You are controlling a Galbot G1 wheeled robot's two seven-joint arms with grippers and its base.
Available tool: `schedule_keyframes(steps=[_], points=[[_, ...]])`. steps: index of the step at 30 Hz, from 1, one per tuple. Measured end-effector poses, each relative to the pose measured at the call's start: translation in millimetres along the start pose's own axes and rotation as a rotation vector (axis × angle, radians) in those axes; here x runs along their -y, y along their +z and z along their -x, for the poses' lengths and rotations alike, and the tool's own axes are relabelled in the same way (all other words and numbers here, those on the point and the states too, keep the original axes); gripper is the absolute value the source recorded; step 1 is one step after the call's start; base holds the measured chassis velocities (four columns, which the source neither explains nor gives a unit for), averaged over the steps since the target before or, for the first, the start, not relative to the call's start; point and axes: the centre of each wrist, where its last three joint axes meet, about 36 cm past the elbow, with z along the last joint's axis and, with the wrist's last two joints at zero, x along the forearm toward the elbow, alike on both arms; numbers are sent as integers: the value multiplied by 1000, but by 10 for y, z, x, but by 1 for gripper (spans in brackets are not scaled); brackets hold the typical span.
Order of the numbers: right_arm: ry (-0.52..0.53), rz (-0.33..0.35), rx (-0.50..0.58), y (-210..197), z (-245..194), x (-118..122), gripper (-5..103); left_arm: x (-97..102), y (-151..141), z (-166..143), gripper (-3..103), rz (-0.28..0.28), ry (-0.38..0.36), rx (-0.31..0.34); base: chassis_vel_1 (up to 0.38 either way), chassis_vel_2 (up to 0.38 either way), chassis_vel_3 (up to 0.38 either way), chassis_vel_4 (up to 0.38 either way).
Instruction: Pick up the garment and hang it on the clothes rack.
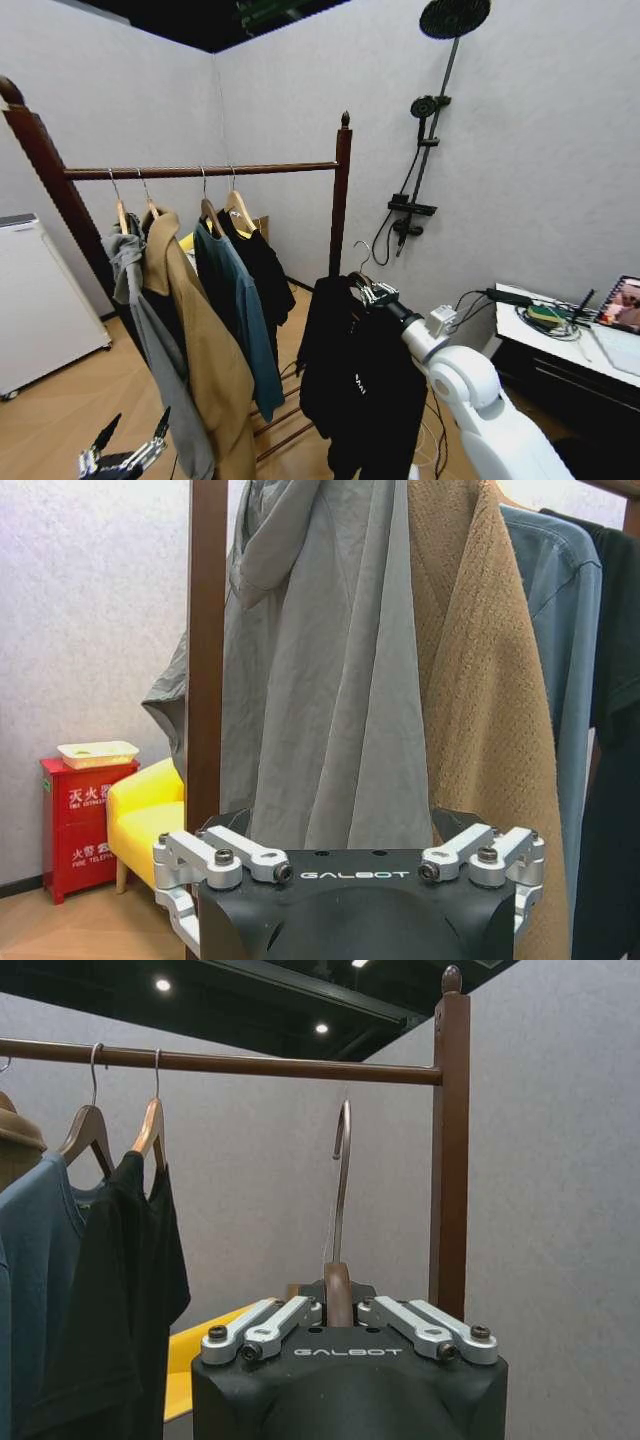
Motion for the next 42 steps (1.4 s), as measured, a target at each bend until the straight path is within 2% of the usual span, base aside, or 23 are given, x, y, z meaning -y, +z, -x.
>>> schedule_keyframes(steps=[16,31,36,42], points=[[2,-6,0,-12,-9,28,9,0,0,0,100,0,0,0,-3,57,60,-8],[28,-10,1,6,4,89,9,0,0,0,100,0,0,0,47,141,144,42],[66,-56,9,-2,19,173,9,0,0,0,100,0,0,0,65,143,114,62],[76,-137,66,-244,138,288,9,0,0,0,100,0,0,0,6,11,13,3]])
